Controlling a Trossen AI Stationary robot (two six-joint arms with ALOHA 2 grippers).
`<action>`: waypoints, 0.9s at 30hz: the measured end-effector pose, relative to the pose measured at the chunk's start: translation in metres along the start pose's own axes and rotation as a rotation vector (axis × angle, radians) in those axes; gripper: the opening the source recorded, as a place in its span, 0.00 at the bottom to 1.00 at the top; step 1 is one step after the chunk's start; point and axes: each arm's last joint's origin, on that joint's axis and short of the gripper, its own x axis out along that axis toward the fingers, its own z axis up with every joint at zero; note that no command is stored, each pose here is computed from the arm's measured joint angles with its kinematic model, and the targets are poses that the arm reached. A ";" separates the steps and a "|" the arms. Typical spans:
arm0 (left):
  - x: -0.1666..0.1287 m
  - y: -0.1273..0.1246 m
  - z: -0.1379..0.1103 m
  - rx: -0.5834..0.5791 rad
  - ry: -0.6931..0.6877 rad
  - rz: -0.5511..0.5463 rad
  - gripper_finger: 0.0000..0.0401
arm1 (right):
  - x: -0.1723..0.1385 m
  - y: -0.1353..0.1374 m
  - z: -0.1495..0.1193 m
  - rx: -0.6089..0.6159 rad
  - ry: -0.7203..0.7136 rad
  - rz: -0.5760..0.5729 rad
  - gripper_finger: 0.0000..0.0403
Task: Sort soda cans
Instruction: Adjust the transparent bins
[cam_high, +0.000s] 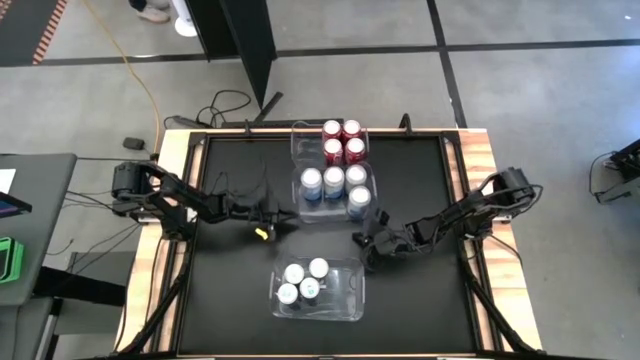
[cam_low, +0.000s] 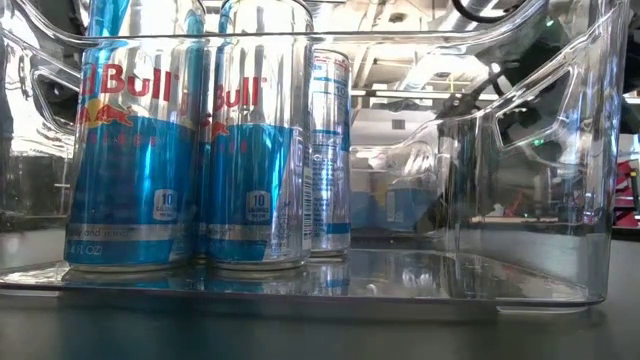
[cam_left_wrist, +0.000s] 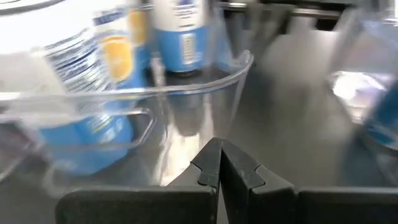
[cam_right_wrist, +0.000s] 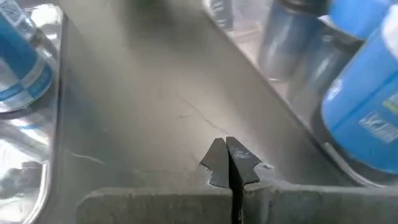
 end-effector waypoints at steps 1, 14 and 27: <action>0.000 0.001 0.000 -0.008 -0.001 0.026 0.00 | 0.000 0.001 0.000 -0.001 0.001 0.004 0.00; -0.002 0.004 -0.007 -0.093 0.067 0.116 0.00 | -0.005 0.009 -0.005 -0.007 0.016 0.035 0.00; -0.014 -0.005 0.008 -0.076 0.055 0.070 0.00 | -0.027 -0.003 -0.009 0.013 0.069 -0.190 0.00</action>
